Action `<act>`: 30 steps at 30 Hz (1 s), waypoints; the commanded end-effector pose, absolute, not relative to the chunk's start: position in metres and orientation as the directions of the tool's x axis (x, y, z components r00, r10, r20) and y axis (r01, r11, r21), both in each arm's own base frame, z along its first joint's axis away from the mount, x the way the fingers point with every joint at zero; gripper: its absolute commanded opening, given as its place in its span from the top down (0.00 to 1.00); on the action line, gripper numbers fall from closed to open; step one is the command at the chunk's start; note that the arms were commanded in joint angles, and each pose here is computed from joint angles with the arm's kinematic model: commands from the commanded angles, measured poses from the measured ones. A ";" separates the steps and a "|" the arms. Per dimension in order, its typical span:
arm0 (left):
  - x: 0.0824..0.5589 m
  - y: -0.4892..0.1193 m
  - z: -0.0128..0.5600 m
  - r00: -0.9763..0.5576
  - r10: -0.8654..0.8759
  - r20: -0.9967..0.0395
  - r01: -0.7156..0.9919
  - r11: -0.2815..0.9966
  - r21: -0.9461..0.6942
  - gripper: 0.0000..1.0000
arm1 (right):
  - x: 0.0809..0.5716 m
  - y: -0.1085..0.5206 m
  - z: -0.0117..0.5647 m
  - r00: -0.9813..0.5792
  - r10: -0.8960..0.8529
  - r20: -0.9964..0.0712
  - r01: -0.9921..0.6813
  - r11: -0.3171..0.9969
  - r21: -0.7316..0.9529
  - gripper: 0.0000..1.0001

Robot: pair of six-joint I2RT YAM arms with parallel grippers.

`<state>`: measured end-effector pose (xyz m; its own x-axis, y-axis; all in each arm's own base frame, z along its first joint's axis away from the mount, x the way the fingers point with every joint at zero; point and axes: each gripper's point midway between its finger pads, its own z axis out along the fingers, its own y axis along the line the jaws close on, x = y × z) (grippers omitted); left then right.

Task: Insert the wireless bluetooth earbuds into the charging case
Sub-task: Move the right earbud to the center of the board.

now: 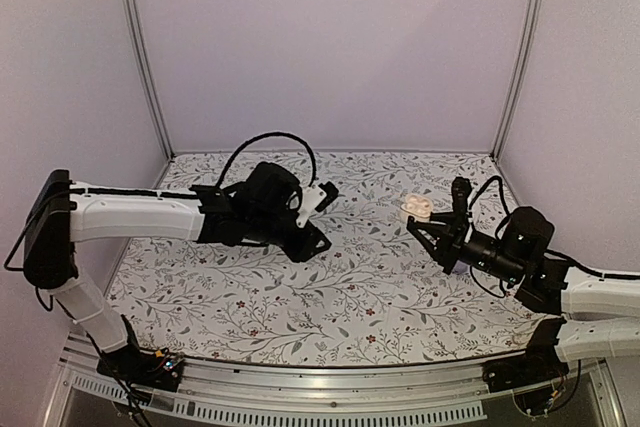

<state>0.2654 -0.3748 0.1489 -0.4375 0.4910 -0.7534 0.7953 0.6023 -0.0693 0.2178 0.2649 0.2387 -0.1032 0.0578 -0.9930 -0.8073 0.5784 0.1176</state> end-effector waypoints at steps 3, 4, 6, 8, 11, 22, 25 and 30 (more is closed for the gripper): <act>0.262 -0.398 0.113 -0.501 0.557 -0.663 0.817 0.557 -0.150 0.59 | 0.219 0.251 0.232 -0.143 0.067 -0.987 -0.778 0.609 0.154 0.96; 0.263 -0.401 0.107 -0.490 0.577 -0.653 0.827 0.545 -0.139 0.59 | 0.218 0.250 0.231 -0.145 0.066 -0.987 -0.778 0.609 0.155 0.96; 0.264 -0.407 0.099 -0.453 0.618 -0.642 0.852 0.511 -0.109 0.60 | 0.218 0.249 0.230 -0.147 0.066 -0.987 -0.777 0.610 0.157 0.96; 0.267 -0.411 0.094 -0.399 0.667 -0.629 0.884 0.463 -0.069 0.60 | 0.217 0.249 0.229 -0.149 0.067 -0.987 -0.778 0.608 0.158 0.96; 0.270 -0.414 0.083 -0.291 0.760 -0.582 0.931 0.365 0.011 0.58 | 0.217 0.249 0.227 -0.154 0.066 -0.986 -0.780 0.604 0.162 0.96; 0.291 -0.439 0.062 -0.266 0.798 -0.541 0.958 0.281 -0.058 0.51 | 0.215 0.247 0.229 -0.155 0.074 -0.985 -0.785 0.597 0.168 0.96; 0.300 -0.445 0.058 -0.330 0.769 -0.547 0.941 0.310 -0.132 0.51 | 0.214 0.247 0.230 -0.153 0.070 -0.986 -0.784 0.598 0.164 0.96; 0.306 -0.446 0.045 -0.431 0.750 -0.502 0.902 0.360 -0.237 0.52 | 0.214 0.244 0.231 -0.150 0.072 -0.986 -0.779 0.605 0.163 0.96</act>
<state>0.3037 -0.4495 0.0510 -0.3362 0.7708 -0.5412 0.9387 0.3210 -0.1260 0.2153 0.2479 0.2296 -0.1495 0.0622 -0.9868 -0.7827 0.6024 0.1565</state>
